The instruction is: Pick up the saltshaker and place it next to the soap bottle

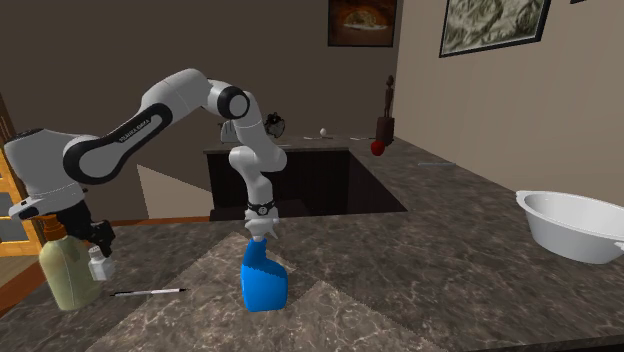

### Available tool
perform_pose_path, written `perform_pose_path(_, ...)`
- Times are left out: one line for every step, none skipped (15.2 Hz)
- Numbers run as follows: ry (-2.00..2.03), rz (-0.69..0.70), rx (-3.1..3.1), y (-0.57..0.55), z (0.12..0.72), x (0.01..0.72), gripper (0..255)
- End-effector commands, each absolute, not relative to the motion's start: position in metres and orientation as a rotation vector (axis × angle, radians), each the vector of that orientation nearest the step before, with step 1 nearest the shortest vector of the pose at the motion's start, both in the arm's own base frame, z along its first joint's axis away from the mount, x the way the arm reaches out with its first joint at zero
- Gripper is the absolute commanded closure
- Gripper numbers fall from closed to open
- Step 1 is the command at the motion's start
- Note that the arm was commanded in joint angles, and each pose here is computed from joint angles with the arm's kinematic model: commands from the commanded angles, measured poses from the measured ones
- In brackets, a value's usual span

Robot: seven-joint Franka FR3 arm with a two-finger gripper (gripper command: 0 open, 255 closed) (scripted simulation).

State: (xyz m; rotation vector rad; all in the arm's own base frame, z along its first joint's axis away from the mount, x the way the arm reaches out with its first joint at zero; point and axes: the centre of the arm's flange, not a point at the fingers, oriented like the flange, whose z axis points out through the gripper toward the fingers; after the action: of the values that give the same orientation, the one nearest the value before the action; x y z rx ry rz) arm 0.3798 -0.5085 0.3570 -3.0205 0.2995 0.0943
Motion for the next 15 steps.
perform_pose_path(0.299, 0.118, -3.007, -0.506, 0.348, 0.379, 0)
perform_pose_path(0.298, 0.118, -3.007, -0.507, 0.348, 0.379, 0)
perform_pose_path(0.298, 0.118, -3.007, -0.51, 0.349, 0.378, 0)
perform_pose_path(0.299, 0.118, -3.007, -0.506, 0.35, 0.379, 0)
perform_pose_path(0.299, 0.118, -3.007, -0.508, 0.363, 0.38, 0)
perform_pose_path(0.299, 0.118, -3.007, -0.509, 0.376, 0.381, 0)
perform_pose_path(0.299, 0.118, -3.007, -0.511, 0.389, 0.382, 0)
perform_pose_path(0.299, 0.118, -3.007, -0.512, 0.399, 0.382, 0)
perform_pose_path(0.299, 0.118, -3.007, -0.512, 0.399, 0.382, 0)
perform_pose_path(0.299, 0.118, -3.007, -0.512, 0.399, 0.382, 0)
perform_pose_path(0.299, 0.118, -3.007, -0.512, 0.399, 0.382, 0)
perform_pose_path(0.299, 0.118, -3.007, -0.512, 0.399, 0.382, 0)
perform_pose_path(0.299, 0.118, -3.007, -0.512, 0.399, 0.382, 0)
perform_pose_path(0.299, 0.118, -3.007, -0.512, 0.399, 0.382, 0)
perform_pose_path(0.299, 0.118, -3.007, -0.512, 0.399, 0.382, 0)
